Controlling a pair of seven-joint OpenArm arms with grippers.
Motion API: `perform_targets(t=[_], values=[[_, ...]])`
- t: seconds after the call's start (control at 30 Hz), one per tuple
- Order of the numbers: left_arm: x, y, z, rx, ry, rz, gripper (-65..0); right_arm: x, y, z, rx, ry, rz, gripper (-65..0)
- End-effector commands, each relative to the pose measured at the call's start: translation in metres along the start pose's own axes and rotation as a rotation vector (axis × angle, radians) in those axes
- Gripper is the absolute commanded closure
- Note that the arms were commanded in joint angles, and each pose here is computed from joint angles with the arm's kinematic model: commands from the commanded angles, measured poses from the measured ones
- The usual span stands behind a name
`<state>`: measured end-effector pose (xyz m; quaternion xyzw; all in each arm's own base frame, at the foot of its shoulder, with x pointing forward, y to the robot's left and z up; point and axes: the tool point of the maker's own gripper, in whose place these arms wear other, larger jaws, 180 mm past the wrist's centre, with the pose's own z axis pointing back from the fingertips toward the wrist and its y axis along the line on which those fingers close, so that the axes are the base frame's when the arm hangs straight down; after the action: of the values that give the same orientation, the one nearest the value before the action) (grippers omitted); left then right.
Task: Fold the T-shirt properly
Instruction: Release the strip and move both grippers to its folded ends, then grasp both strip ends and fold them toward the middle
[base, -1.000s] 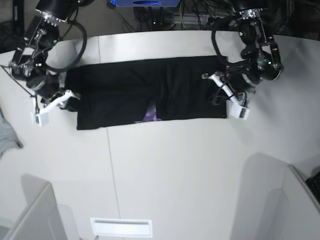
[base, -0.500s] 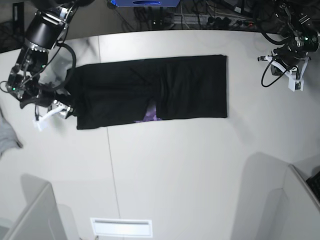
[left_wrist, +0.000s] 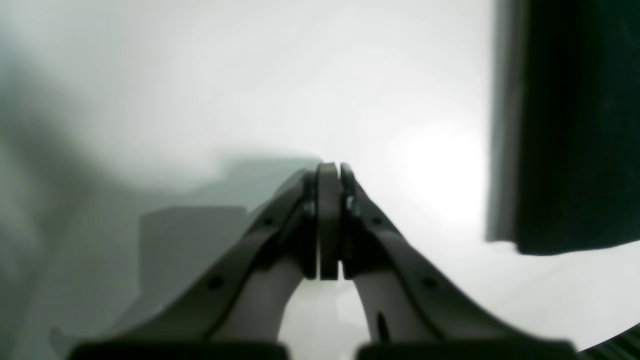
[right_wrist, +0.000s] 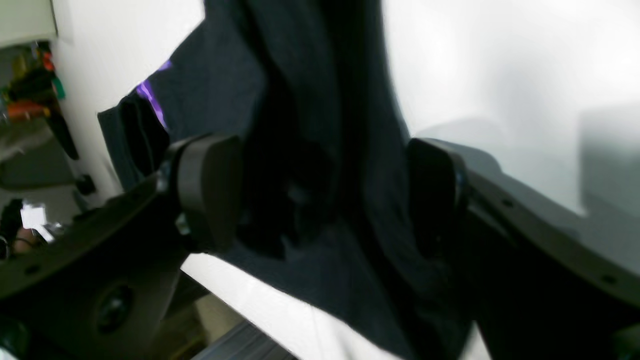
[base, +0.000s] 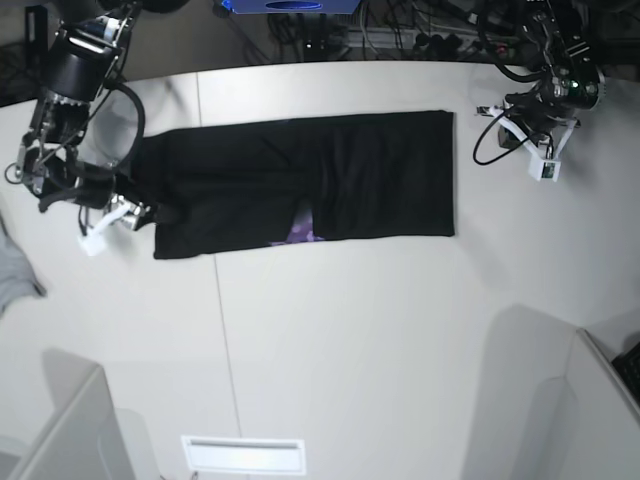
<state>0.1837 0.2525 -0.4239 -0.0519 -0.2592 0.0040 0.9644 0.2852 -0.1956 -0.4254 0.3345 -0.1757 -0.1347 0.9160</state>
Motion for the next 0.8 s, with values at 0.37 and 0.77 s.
perform_targets(t=[0.37,0.77], values=[[-0.003,-0.031,-0.038,-0.109,0.036,-0.003,0.0,-0.025,-0.007,-0.008,-0.039,0.081,0.038,-47.1],[-0.012,-0.064,-0.066,-0.168,0.069,0.010,0.0,-0.024,-0.020,-0.012,-0.155,0.106,0.086,0.0]])
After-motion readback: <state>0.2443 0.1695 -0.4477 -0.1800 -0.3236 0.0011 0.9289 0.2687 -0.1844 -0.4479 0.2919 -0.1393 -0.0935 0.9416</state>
